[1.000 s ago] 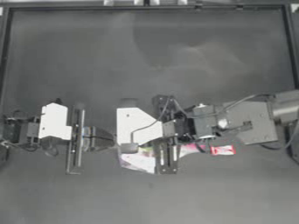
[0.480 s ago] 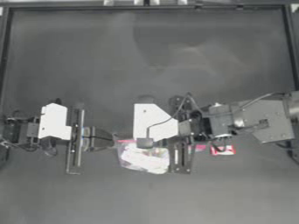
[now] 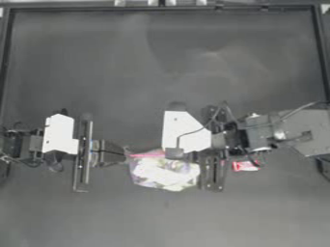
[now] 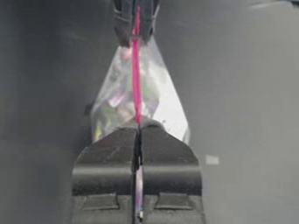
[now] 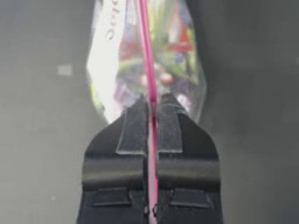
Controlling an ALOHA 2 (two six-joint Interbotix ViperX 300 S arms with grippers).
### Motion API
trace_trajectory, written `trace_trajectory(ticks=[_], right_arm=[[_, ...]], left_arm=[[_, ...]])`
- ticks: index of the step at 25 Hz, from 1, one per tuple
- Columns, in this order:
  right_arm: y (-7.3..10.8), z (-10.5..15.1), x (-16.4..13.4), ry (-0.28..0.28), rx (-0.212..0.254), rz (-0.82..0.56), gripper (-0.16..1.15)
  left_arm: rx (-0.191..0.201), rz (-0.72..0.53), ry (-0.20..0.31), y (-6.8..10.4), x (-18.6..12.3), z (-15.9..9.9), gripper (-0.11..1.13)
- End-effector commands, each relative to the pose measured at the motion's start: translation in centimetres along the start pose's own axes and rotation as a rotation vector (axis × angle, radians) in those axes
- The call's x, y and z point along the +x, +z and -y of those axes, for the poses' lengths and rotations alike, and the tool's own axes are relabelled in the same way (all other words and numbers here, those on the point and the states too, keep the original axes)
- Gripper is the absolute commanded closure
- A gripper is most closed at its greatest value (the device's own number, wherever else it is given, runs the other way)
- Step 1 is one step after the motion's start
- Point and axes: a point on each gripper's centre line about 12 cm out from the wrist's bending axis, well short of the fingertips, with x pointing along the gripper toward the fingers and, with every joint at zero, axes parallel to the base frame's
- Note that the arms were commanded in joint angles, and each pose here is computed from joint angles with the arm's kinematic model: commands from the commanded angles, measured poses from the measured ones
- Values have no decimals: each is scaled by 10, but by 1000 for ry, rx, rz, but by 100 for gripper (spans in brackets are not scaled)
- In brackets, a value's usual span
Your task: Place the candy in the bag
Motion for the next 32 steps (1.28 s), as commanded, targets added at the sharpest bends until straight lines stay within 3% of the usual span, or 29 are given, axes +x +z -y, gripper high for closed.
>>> trace_trajectory(ticks=[1,14,25,32], right_arm=[[-9,-1,-11,8,19,5,94],[-37,-4,-15,7,78,-20,94],[-66,-2,-22,5,160,-37,94],[-79,-2,-21,4,180,-53,94]], left_arm=[[1,58,-8,16,-8,2,95],[1,58,-8,16,-8,2,95],[1,58,-8,16,-7,2,95],[1,55,-8,15,-7,2,95]])
